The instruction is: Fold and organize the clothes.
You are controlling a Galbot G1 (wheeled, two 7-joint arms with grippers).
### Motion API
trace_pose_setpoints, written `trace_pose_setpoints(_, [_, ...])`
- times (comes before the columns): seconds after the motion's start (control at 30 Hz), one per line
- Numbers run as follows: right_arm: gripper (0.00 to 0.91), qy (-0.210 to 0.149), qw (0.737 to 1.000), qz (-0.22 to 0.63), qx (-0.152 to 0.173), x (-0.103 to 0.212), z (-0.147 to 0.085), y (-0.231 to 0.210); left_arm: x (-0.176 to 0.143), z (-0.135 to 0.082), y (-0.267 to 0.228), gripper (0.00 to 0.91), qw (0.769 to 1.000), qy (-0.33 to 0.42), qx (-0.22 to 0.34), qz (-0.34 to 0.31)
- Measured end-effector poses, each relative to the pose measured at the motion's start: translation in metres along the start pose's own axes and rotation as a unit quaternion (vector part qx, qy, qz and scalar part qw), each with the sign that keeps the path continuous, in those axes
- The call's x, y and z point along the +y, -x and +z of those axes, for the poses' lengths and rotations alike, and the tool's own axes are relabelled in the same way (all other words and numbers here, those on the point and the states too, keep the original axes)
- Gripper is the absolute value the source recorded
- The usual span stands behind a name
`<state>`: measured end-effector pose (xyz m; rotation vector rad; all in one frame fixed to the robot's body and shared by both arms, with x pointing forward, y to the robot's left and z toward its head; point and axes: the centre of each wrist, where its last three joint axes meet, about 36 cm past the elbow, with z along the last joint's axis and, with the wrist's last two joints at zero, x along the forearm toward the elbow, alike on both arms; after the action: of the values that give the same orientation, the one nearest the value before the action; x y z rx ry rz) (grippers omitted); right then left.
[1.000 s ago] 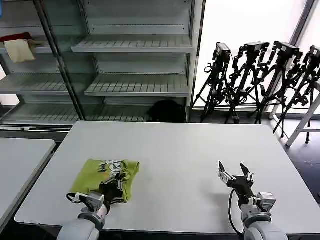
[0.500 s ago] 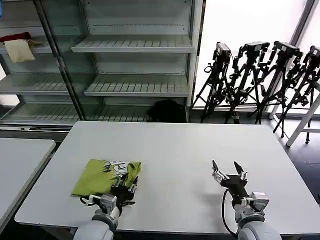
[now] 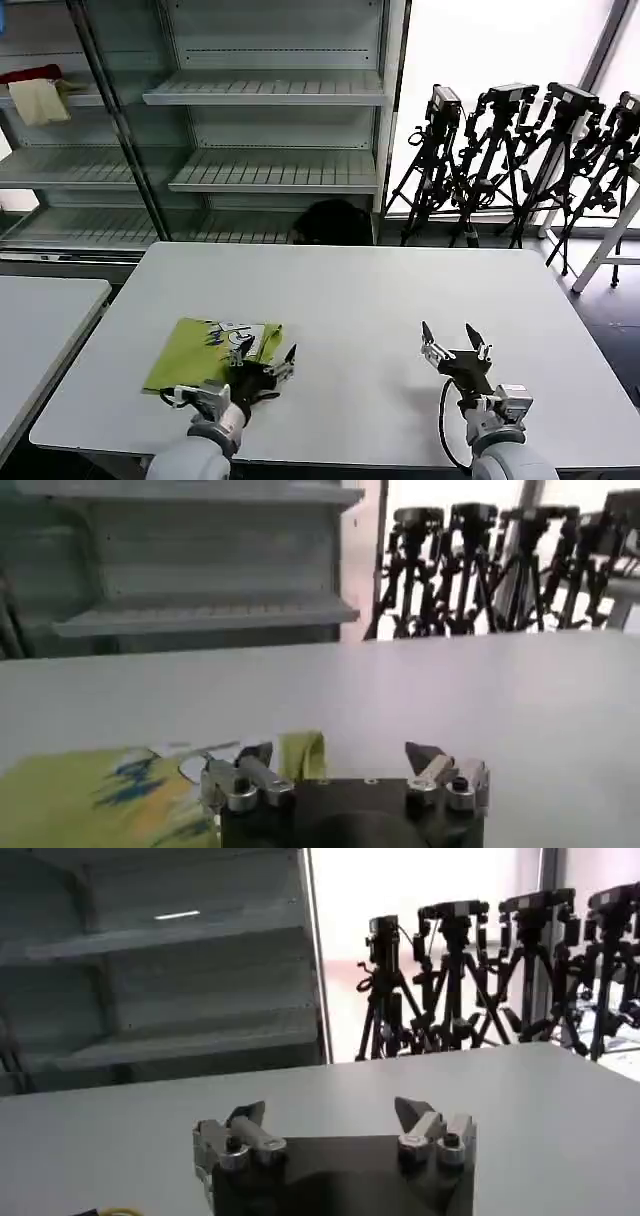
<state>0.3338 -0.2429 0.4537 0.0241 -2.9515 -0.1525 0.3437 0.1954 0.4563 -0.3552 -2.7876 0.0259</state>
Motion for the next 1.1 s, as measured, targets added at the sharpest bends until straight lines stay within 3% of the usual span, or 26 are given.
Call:
trace_pose_setpoints(0.27, [0.907, 0.000, 1.000, -0.004, 0.002, 0.005, 0.002, 0.005, 0.078, -0.022, -0.030, 0.907, 0.997, 0.007, -0.036, -0.061])
trace_pose_setpoints(0.5, [0.907, -0.002, 1.000, -0.007, 0.004, 0.009, 0.004, 0.009, 0.143, -0.017, -0.047, 0.907, 0.992, 0.026, -0.018, -0.119])
trace_pose_setpoints(0.8, [0.907, -0.004, 1.000, -0.007, 0.010, 0.007, 0.007, 0.007, 0.170, -0.008, -0.043, 0.907, 0.990, 0.010, 0.002, -0.139])
trace_pose_setpoints(1.1, [0.907, -0.001, 1.000, -0.007, 0.013, 0.010, 0.011, 0.009, 0.174, 0.012, -0.034, 0.907, 0.990, -0.013, 0.027, -0.135])
